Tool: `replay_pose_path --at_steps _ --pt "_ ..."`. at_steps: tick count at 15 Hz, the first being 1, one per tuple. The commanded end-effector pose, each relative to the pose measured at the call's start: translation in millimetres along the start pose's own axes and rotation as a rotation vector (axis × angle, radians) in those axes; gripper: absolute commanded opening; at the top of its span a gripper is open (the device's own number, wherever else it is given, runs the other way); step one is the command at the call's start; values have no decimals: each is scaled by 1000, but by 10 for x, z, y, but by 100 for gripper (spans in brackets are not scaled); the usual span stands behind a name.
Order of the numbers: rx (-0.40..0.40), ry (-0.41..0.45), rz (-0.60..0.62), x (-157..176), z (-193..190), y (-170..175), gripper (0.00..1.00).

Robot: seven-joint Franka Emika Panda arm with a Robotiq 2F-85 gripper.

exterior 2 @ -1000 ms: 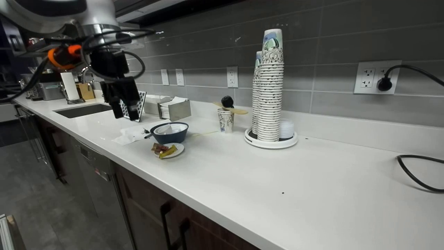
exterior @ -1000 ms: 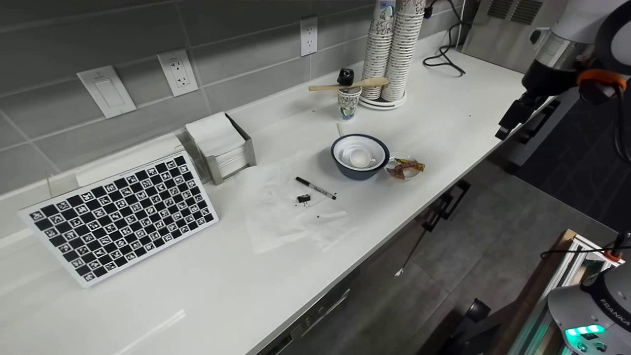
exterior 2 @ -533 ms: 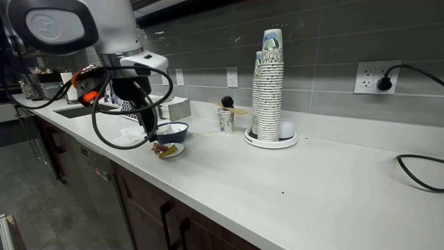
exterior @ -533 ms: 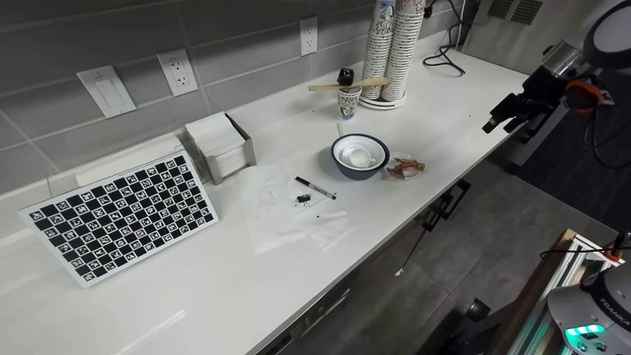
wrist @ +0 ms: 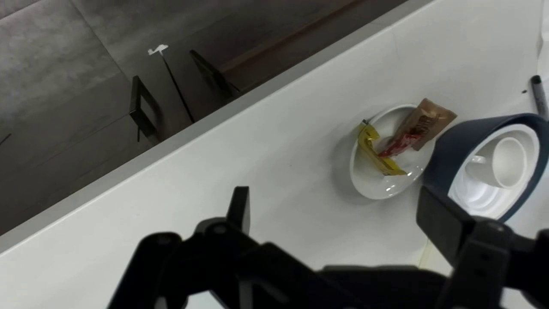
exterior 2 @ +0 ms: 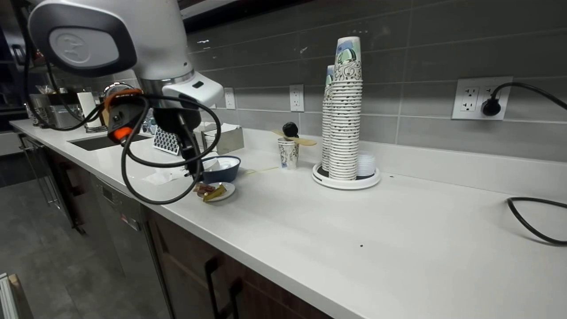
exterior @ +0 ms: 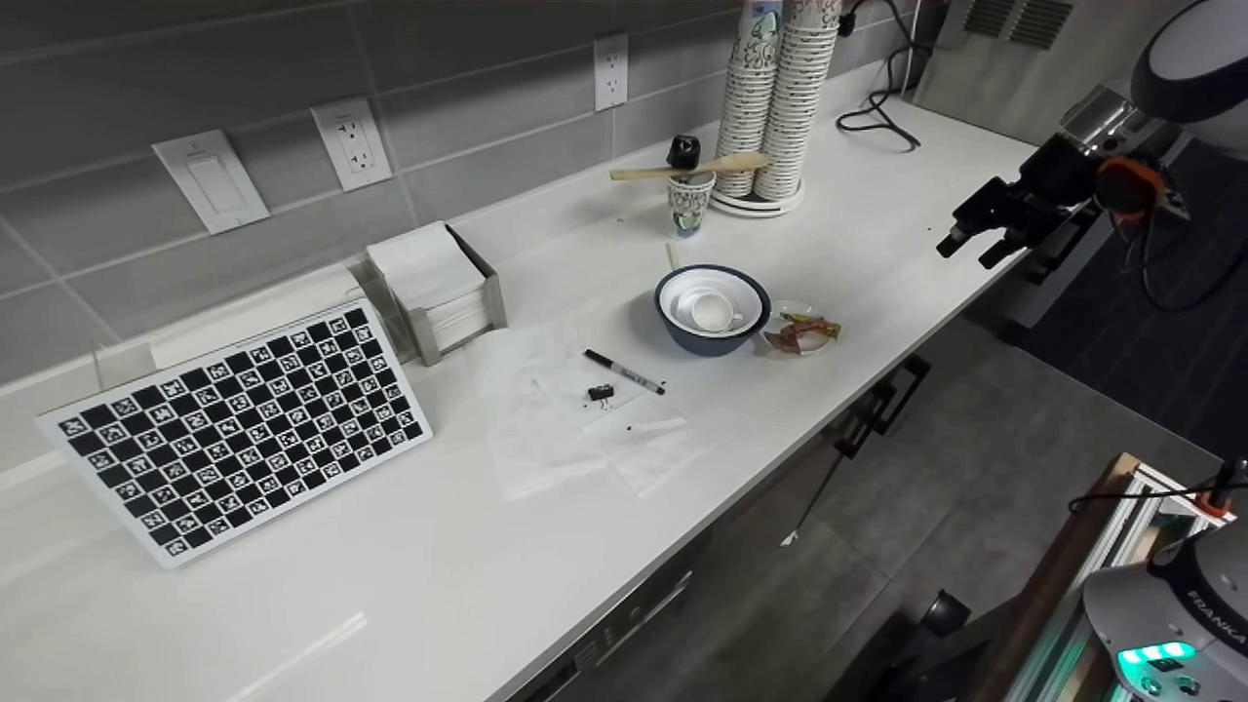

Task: Pour the contents on the white plate into the white bowl.

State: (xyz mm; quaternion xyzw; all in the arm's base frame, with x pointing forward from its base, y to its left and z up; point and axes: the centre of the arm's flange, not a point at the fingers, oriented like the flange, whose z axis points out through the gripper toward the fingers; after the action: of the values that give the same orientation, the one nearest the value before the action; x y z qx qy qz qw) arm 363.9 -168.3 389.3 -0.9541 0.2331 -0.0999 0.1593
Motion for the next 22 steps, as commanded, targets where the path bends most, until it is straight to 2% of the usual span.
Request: replay_pose_path --at_steps 1,3,6,8,12,14,15,17,19,20,22 --pt "180 22 91 257 206 154 100" --pt "297 38 118 391 372 308 100" --pt "468 70 94 569 571 546 100" --pt "557 82 18 683 650 637 100" --pt "685 -2 -180 804 870 716 100" --pt "711 -107 -242 815 1061 708 100" --pt "713 -30 -187 403 665 558 100" --pt "713 -93 -219 406 811 553 100" --pt "695 -116 -230 441 877 545 100" --pt "734 -100 -248 457 919 505 100" --pt "751 -113 -342 561 1062 364 100"
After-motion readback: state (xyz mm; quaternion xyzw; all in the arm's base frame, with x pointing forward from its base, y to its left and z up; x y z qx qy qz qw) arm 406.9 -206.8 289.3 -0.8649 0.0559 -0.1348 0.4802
